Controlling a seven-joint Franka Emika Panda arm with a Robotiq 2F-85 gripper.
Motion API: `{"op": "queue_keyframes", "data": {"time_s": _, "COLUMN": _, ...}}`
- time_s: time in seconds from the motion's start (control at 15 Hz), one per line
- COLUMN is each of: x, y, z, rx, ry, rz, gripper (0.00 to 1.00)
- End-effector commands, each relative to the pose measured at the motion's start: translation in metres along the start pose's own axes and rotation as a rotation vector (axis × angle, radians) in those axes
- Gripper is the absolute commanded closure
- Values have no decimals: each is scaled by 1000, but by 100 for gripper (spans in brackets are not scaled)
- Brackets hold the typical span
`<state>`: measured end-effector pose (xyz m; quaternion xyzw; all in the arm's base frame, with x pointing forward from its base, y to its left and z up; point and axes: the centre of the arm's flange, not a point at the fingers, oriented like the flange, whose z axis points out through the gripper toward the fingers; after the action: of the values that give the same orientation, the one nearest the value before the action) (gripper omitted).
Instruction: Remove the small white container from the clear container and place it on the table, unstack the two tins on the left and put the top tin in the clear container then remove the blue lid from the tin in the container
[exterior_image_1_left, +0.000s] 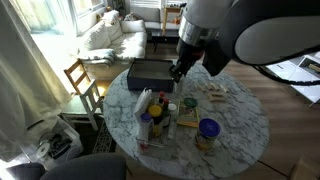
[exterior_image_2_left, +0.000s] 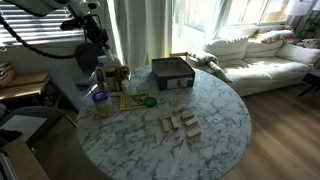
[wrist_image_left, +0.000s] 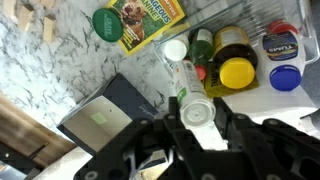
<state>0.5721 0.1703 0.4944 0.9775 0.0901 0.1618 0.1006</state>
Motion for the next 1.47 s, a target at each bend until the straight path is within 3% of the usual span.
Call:
{"op": "queue_keyframes", "data": {"time_s": 0.0, "x": 0, "y": -2, "z": 1, "rx": 1, "ry": -2, "rz": -3, "gripper": 62}}
{"op": "queue_keyframes", "data": {"time_s": 0.13, "x": 0, "y": -8, "z": 7, "rx": 4, "ry": -11, "rz": -12, "gripper": 62}}
{"op": "queue_keyframes", "data": {"time_s": 0.2, "x": 0, "y": -9, "z": 9, "rx": 4, "ry": -14, "rz": -14, "gripper": 87}}
{"op": "queue_keyframes", "data": {"time_s": 0.4, "x": -6, "y": 30, "z": 20, "rx": -39, "ry": -45, "rz": 55, "gripper": 87}}
{"op": "queue_keyframes", "data": {"time_s": 0.6, "x": -30, "y": 91, "z": 28, "rx": -57, "ry": -95, "rz": 150, "gripper": 87}}
{"op": "queue_keyframes", "data": {"time_s": 0.87, "x": -65, "y": 146, "z": 59, "rx": -56, "ry": -160, "rz": 262, "gripper": 87}}
{"op": "queue_keyframes", "data": {"time_s": 1.2, "x": -119, "y": 171, "z": 119, "rx": 1, "ry": -283, "rz": 368, "gripper": 87}}
{"op": "queue_keyframes", "data": {"time_s": 1.4, "x": -140, "y": 164, "z": 153, "rx": 2, "ry": -275, "rz": 418, "gripper": 87}}
